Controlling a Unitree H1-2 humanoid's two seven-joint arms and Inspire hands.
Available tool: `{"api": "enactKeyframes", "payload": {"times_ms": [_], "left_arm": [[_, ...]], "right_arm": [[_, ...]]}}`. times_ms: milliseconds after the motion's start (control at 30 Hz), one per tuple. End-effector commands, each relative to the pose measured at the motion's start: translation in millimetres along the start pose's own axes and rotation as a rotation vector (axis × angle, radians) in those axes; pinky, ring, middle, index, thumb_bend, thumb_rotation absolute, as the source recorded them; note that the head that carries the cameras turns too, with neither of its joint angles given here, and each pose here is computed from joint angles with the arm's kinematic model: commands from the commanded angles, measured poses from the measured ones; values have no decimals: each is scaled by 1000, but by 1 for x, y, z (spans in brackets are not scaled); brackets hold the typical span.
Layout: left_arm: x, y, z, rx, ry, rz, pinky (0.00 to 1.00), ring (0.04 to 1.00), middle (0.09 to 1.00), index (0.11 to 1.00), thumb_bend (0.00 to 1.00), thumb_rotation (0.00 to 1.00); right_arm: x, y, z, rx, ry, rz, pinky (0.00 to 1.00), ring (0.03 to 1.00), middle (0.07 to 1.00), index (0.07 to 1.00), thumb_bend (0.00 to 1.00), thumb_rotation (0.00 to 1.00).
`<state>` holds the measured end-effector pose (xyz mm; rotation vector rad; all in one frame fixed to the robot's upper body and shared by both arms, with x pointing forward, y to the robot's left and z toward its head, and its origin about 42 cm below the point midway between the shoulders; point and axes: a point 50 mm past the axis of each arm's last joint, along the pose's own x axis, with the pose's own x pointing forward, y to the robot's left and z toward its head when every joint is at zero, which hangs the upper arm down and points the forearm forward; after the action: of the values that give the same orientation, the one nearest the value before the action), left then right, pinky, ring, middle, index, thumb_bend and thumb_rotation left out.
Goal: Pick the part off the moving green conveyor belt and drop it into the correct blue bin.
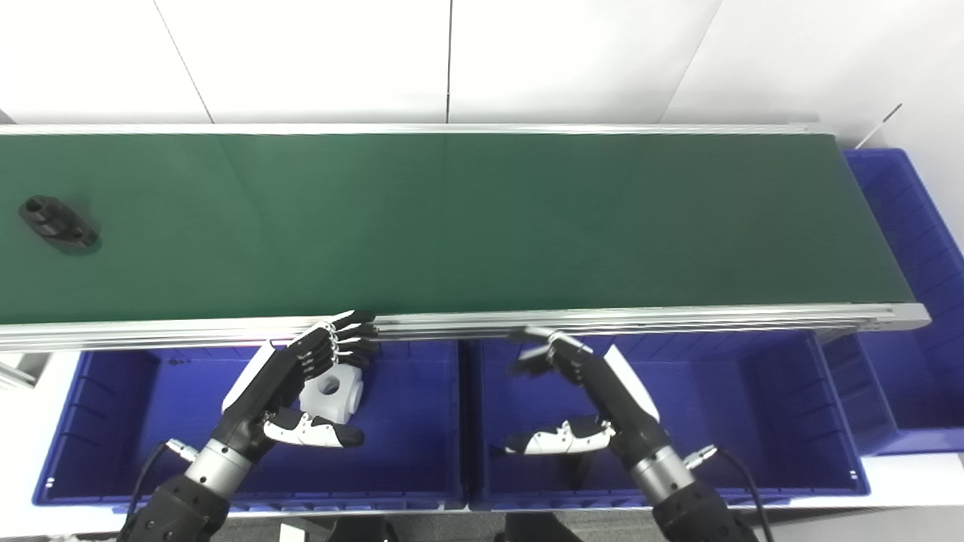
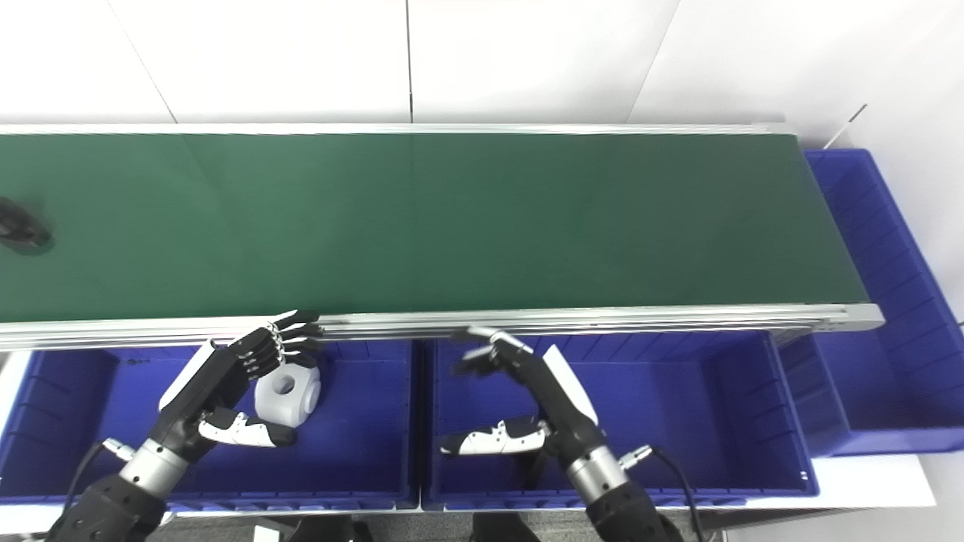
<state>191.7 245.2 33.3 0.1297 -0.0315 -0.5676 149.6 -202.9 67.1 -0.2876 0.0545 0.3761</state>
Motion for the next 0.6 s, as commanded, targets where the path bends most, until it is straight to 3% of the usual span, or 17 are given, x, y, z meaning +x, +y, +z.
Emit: {"api": "enactKeyframes", "payload": {"times_ms": [0, 567], "left_arm": [[4, 3, 10, 27, -59, -8, 673, 746, 804, 833, 933, 334], [4, -16, 4, 48, -26, -10, 728, 777, 820, 829, 953, 318]], "right_arm": [[0, 0, 9, -1, -47, -20, 977, 1000, 1000, 1000, 1000, 305], [-14, -8, -2, -31, -2, 16, 906, 979, 1000, 1000, 1000, 319]]}}
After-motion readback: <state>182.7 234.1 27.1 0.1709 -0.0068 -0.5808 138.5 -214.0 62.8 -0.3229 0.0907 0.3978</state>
